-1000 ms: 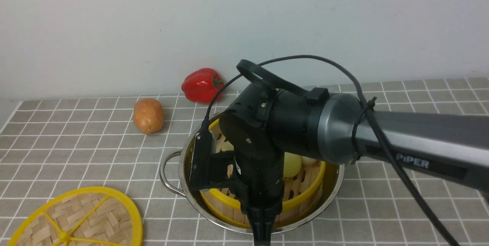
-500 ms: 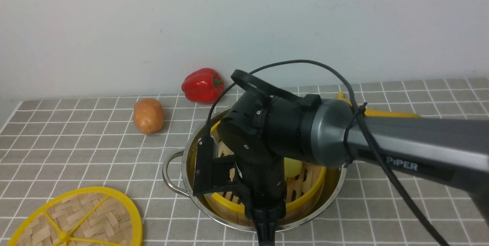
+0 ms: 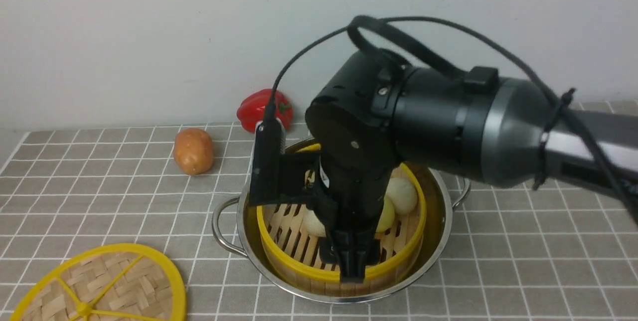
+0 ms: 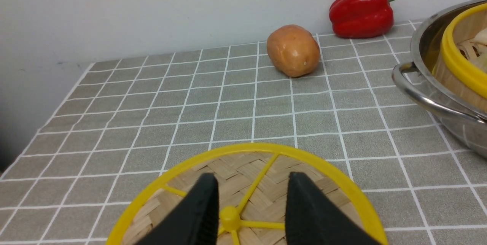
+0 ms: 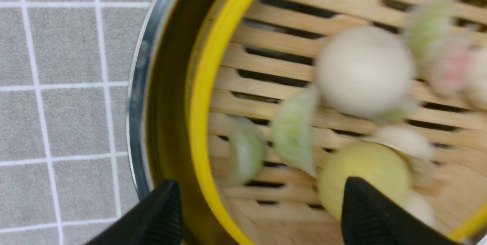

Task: Place the steamer in the pot on the grey tablecloth, and put the lid on the steamer.
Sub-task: 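Grasp the bamboo steamer lid lying on the table by its centre knob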

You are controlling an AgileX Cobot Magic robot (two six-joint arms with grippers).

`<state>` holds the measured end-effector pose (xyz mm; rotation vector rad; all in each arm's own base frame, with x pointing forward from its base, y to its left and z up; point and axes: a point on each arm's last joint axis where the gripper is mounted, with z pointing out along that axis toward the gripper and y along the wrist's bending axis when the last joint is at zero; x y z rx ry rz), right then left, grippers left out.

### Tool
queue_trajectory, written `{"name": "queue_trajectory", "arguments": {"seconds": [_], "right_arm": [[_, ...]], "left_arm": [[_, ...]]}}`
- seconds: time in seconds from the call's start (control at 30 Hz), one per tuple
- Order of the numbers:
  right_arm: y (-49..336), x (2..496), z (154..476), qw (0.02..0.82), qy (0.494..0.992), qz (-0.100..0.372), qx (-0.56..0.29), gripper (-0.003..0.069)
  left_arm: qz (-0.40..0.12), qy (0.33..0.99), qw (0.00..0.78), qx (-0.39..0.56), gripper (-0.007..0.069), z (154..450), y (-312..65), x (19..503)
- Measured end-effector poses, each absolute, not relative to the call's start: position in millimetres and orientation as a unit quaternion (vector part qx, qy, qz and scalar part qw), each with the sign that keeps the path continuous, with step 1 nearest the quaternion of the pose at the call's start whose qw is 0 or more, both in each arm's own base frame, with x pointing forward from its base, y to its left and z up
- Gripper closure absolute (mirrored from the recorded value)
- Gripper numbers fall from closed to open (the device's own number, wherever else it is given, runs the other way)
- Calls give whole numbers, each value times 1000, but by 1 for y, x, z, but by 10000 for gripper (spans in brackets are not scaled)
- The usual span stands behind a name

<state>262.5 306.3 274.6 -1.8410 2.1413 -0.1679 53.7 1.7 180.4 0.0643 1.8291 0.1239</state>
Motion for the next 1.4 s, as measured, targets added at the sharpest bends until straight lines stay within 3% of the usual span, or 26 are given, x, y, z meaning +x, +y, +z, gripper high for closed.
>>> {"name": "queue_trajectory", "arguments": {"seconds": [0.17,0.23,0.27,0.33,0.53,0.7,0.87,1.07,1.23,1.4], "right_arm": [[286,249,328,226,782,-42,-579,314],[268,236,364,274,807,-18,-523,503],[267,235,367,278,808,-16,-519,519],[246,220,401,323,828,13,-457,657],[220,199,450,424,826,93,-361,673],[212,189,470,465,811,146,-323,671],[207,190,471,476,809,124,-322,666],[173,200,451,488,818,97,-289,658],[88,194,402,510,842,95,-150,650],[20,160,340,548,835,41,-19,642]], "left_arm": [[54,792,608,28,382,180,2,54],[54,792,608,28,382,180,2,54],[54,792,608,28,382,180,2,54],[54,792,608,28,382,180,2,54],[54,792,608,28,382,180,2,54],[54,792,608,28,382,180,2,54],[54,792,608,28,382,180,2,54],[54,792,608,28,382,180,2,54],[54,792,608,28,382,180,2,54],[54,792,608,28,382,180,2,54]]}}
